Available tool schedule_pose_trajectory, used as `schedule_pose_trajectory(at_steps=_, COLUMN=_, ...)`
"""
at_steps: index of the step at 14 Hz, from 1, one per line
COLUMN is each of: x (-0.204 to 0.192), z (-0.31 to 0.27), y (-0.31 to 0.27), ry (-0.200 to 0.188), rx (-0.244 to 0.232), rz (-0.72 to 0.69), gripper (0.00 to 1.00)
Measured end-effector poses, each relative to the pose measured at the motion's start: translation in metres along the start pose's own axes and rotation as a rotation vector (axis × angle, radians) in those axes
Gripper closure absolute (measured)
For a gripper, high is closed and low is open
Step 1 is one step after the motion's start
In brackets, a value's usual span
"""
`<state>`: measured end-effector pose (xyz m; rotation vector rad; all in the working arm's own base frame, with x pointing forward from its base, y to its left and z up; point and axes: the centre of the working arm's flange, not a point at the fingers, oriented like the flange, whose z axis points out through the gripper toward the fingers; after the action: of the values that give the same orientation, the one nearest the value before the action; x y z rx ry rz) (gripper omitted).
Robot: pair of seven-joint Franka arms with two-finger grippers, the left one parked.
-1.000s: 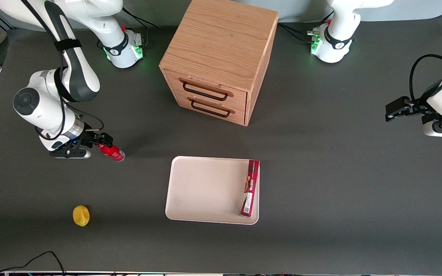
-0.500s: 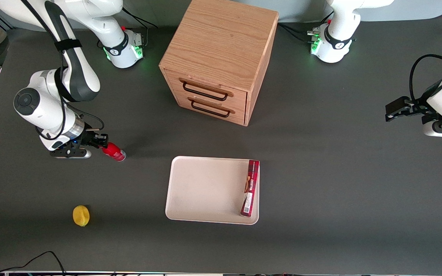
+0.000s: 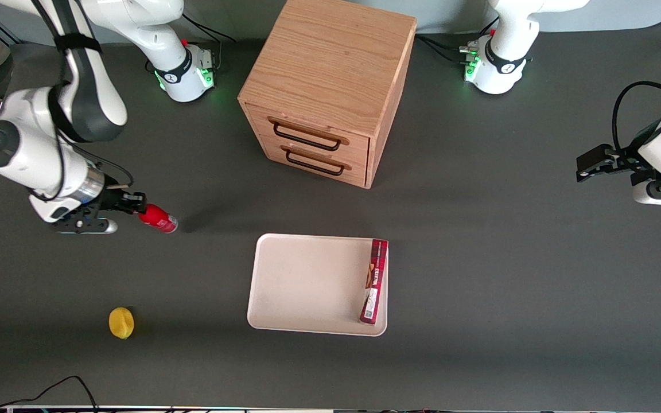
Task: Place coke bottle on tray
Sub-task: 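Close the right gripper on the bottle cap and lift it, then carry the bottle over the white tray with the right gripper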
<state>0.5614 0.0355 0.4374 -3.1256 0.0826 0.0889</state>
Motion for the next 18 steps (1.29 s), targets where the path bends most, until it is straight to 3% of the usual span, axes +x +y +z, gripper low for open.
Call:
schedule_pose_trajectory(at_steps=4, x=0.001, z=-0.112, y=0.001, ry=-0.02, rx=0.0, rz=0.001, gripper=0.69)
schedule_pose_trajectory(at_steps=7, x=-0.003, z=-0.164, y=0.001, ry=-0.021, rx=-0.001, rz=0.008, gripper=0.69)
schedule_pose_trajectory(at_steps=9, x=0.011, z=-0.172, y=-0.003, ry=-0.011, rx=0.0, rz=0.05, gripper=0.69)
schedule_pose_trajectory(at_steps=11, x=0.033, z=-0.162, y=-0.017, ry=-0.028, rx=-0.002, rz=0.106, gripper=0.69)
schedule_pose_trajectory(at_steps=13, x=0.049, z=-0.149, y=-0.056, ry=-0.037, rx=-0.008, rz=0.141, gripper=0.69)
schedule_pose_trajectory(at_steps=18, x=0.059, z=-0.13, y=-0.171, ry=-0.01, rx=-0.006, rz=0.238, gripper=0.69)
